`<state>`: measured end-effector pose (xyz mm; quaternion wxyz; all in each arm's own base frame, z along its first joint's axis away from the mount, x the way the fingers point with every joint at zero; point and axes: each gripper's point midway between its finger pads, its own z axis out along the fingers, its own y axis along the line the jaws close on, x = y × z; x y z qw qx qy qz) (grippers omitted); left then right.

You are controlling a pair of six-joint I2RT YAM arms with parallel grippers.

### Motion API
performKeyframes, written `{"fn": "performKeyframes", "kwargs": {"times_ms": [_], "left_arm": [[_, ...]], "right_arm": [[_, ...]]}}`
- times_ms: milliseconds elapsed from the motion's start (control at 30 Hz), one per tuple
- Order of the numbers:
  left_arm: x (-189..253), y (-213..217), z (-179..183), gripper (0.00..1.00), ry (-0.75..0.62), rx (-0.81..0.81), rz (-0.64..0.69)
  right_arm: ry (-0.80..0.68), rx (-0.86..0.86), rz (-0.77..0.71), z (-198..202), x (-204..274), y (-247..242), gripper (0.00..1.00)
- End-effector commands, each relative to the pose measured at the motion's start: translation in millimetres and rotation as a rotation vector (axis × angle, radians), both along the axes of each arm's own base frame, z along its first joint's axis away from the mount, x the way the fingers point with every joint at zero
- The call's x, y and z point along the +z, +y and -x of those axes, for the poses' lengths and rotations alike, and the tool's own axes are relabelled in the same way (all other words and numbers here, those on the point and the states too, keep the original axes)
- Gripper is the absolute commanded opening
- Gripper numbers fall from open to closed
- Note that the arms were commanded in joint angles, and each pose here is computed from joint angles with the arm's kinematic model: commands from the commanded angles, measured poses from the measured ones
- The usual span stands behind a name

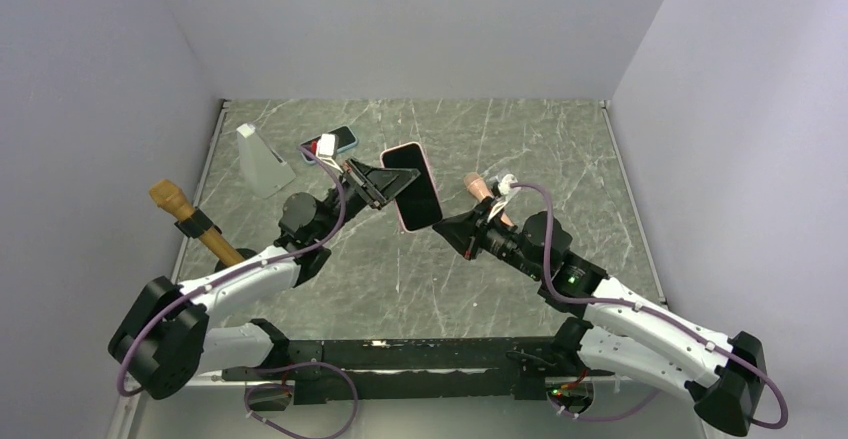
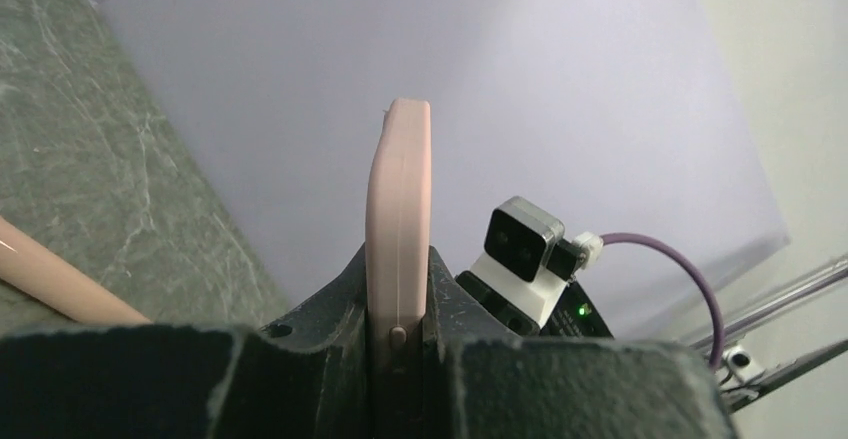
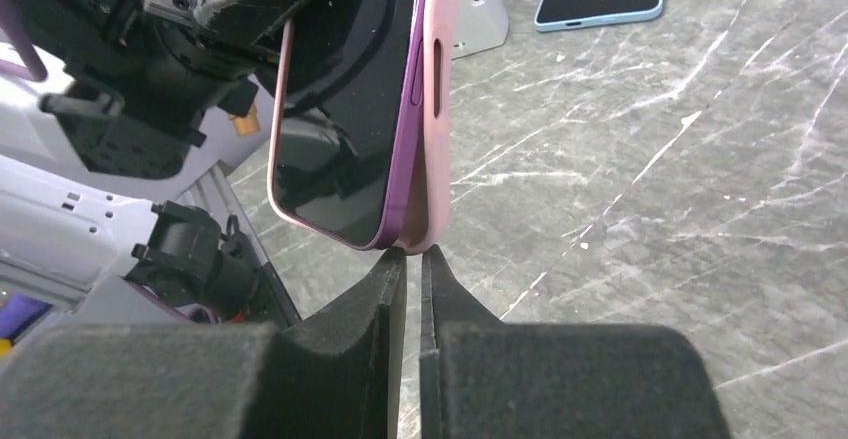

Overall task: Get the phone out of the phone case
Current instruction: Remove the phone case from the phone.

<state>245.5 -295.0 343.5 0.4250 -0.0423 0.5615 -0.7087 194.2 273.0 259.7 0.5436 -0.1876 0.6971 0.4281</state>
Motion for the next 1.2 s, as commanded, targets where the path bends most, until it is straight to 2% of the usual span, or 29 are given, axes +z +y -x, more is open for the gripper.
{"fn": "performKeyframes", "kwargs": {"times_ms": [0, 100, 133, 233, 367, 433, 667, 967, 1167], "left_arm": [[67.7, 6.4, 66.0, 0.00, -0.076, -0.254, 0.307], [70.3, 9.7, 62.6, 0.00, -0.101, -0.213, 0.311], [69.8, 12.0, 61.1, 0.00, -0.113, -0.186, 0.307], [66.0, 24.0, 54.3, 0.00, -0.111, -0.088, 0.313], [68.1, 39.2, 49.9, 0.00, -0.104, -0.025, 0.389], [71.5, 38.9, 48.7, 0.00, -0.099, -0.035, 0.414], [77.6, 39.8, 45.4, 0.00, -0.077, -0.082, 0.563], [81.7, 36.0, 45.3, 0.00, -0.079, -0.087, 0.571], [84.1, 35.2, 45.7, 0.00, -0.084, -0.092, 0.573]], "right_arm": [[0.031, -0.118, -0.038, -27.8, 6.1, -8.6, 0.00], [0.142, 0.058, -0.064, -4.6, 3.0, 17.7, 0.00], [0.183, 0.097, -0.060, 1.8, 0.4, 22.4, 0.08], [0.220, 0.199, -0.120, 23.1, 0.6, 27.8, 0.41], [0.100, 0.363, -0.314, 55.4, 28.0, 25.6, 0.63], [0.035, 0.414, -0.372, 65.6, 37.9, 26.2, 0.70], [-0.069, 0.373, -0.386, 57.0, 55.7, 38.7, 0.72], [-0.138, 0.310, -0.402, 46.6, 69.2, 37.3, 0.65], [-0.164, 0.271, -0.388, 40.7, 69.5, 34.2, 0.57]]}}
